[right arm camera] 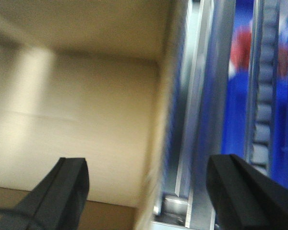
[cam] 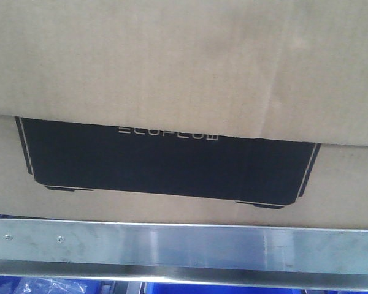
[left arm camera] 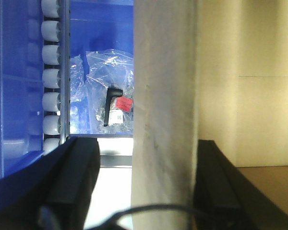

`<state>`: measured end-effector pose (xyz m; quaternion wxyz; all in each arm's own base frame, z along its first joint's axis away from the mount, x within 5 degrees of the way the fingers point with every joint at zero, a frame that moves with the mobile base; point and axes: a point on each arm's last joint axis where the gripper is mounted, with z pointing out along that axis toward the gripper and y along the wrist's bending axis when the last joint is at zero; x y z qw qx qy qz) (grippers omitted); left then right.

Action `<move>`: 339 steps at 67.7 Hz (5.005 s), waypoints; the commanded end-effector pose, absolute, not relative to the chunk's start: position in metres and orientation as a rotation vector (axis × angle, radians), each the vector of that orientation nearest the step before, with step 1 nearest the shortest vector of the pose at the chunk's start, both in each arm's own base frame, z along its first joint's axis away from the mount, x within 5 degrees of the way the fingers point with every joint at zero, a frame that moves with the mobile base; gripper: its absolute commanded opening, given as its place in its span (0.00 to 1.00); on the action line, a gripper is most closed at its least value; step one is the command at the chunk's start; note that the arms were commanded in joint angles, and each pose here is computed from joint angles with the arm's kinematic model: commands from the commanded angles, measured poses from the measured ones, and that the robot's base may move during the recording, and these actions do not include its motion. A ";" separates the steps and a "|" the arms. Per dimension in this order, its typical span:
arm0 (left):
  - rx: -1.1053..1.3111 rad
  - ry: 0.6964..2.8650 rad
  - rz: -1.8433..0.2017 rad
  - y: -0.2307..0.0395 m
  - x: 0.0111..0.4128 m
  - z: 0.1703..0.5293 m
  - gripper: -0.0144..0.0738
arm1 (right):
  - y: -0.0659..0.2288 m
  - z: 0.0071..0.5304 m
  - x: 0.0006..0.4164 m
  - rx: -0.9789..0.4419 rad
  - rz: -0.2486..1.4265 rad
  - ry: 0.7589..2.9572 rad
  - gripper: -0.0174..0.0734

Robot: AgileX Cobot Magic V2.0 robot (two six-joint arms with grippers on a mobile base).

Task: Grab box from left shelf to table start
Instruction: 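Lift the box with both grippers and pull it off the roller shelf, then hold the box with both grippers while the base turns away from the shelf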

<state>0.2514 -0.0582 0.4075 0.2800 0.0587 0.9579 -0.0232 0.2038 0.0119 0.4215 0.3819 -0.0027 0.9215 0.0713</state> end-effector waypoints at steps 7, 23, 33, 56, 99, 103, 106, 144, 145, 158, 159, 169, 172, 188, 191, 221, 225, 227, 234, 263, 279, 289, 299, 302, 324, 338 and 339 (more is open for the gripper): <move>0.146 2.484 -0.080 -0.059 0.248 0.424 0.51 | 0.010 0.410 0.243 -0.002 0.150 2.386 0.85; 0.146 2.483 -0.080 -0.059 0.249 0.423 0.47 | 0.009 0.382 0.274 -0.004 0.143 2.483 0.64; 0.146 2.481 -0.080 -0.059 0.249 0.423 0.24 | 0.009 0.380 0.277 -0.003 0.141 2.480 0.25; 0.143 2.423 -0.096 -0.058 0.244 0.432 0.05 | 0.009 0.393 0.267 -0.005 0.137 2.422 0.26; 0.117 2.077 -0.262 -0.033 0.121 0.439 0.06 | 0.022 0.420 0.145 -0.102 0.197 2.109 0.26; 0.116 2.066 -0.272 -0.030 0.107 0.428 0.06 | 0.021 0.413 0.130 -0.101 0.197 2.094 0.26; 0.114 2.043 -0.280 -0.027 0.096 0.423 0.06 | 0.020 0.408 0.118 -0.100 0.198 2.076 0.26; 0.112 1.687 -0.455 -0.004 -0.025 0.415 0.06 | 0.015 0.419 -0.010 -0.112 0.289 1.665 0.26; 0.112 1.683 -0.456 -0.004 -0.026 0.415 0.06 | 0.015 0.419 -0.011 -0.113 0.291 1.662 0.26; 0.113 1.595 -0.469 0.002 -0.048 0.413 0.06 | 0.015 0.421 -0.031 -0.114 0.333 1.567 0.26; 0.112 1.593 -0.469 0.002 -0.048 0.413 0.06 | 0.015 0.421 -0.032 -0.114 0.333 1.564 0.26; 0.112 1.591 -0.469 0.002 -0.049 0.413 0.06 | 0.015 0.421 -0.032 -0.114 0.333 1.557 0.26; 0.112 1.591 -0.469 0.002 -0.049 0.413 0.06 | 0.015 0.421 -0.032 -0.113 0.333 1.557 0.26; 0.112 1.591 -0.469 0.002 -0.049 0.413 0.06 | 0.015 0.421 -0.032 -0.114 0.333 1.561 0.26; 0.112 1.591 -0.469 0.002 -0.049 0.413 0.06 | 0.015 0.421 -0.032 -0.114 0.333 1.561 0.26; 0.112 1.591 -0.469 0.002 -0.049 0.413 0.06 | 0.015 0.421 -0.032 -0.114 0.333 1.561 0.26; 0.112 1.591 -0.469 0.002 -0.049 0.413 0.06 | 0.015 0.421 -0.032 -0.114 0.333 1.561 0.26; 0.112 1.591 -0.469 0.002 -0.049 0.413 0.06 | 0.015 0.421 -0.032 -0.115 0.333 1.562 0.26; 0.112 1.591 -0.469 0.002 -0.049 0.413 0.06 | 0.015 0.421 -0.032 -0.115 0.333 1.562 0.26; 0.112 1.597 -0.469 0.002 -0.047 0.413 0.06 | 0.015 0.421 -0.032 -0.115 0.333 1.563 0.26; 0.112 1.597 -0.469 0.002 -0.047 0.413 0.05 | 0.015 0.421 -0.032 -0.115 0.333 1.563 0.26; 0.112 1.597 -0.469 0.002 -0.047 0.413 0.05 | 0.015 0.421 -0.032 -0.115 0.333 1.563 0.26; 0.112 1.597 -0.469 0.002 -0.047 0.413 0.05 | 0.015 0.421 -0.032 -0.115 0.333 1.563 0.26; 0.112 1.597 -0.469 0.002 -0.047 0.413 0.05 | 0.015 0.421 -0.032 -0.115 0.333 1.563 0.26; 0.112 1.597 -0.469 0.002 -0.047 0.413 0.05 | 0.015 0.421 -0.032 -0.115 0.333 1.563 0.26; 0.112 1.597 -0.469 0.002 -0.047 0.413 0.05 | 0.015 0.421 -0.032 -0.115 0.333 1.563 0.26; 0.112 1.597 -0.469 0.002 -0.047 0.413 0.05 | 0.015 0.421 -0.032 -0.115 0.333 1.563 0.26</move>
